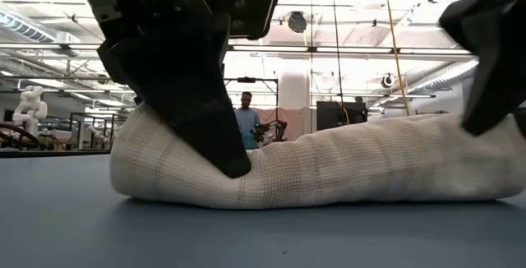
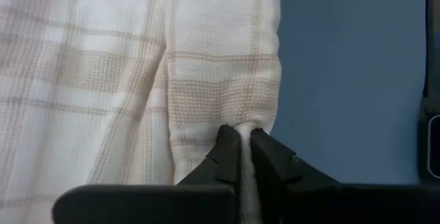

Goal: Roll towel into tight, uniform cylinder
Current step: Roll the white towel

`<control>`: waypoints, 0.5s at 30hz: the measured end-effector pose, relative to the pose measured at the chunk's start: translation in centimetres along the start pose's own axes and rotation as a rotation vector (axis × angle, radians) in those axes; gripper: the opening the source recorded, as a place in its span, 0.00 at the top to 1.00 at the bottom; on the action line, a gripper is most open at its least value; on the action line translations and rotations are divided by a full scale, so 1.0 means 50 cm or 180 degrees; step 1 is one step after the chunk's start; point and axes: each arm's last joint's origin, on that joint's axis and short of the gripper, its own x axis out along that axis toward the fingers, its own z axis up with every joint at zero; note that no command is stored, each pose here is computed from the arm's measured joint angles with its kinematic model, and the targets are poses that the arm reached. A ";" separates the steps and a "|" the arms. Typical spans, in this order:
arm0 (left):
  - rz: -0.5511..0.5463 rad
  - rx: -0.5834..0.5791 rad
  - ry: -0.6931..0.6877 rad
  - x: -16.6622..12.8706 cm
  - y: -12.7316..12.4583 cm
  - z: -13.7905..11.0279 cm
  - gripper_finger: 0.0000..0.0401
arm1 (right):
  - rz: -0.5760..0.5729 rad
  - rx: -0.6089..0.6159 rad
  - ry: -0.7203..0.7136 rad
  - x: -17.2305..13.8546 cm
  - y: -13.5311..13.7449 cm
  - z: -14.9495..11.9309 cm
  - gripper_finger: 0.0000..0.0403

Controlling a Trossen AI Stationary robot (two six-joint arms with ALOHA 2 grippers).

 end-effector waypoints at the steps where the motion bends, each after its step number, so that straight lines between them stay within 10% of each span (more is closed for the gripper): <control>1: -0.0026 -0.0031 0.0026 0.000 0.002 0.002 0.94 | -0.0036 0.0002 0.0029 0.010 -0.002 -0.001 0.34; 15: -0.0017 -0.0126 0.0112 0.001 0.014 0.008 0.94 | -0.0345 -0.0387 0.0021 -0.005 -0.001 0.027 0.34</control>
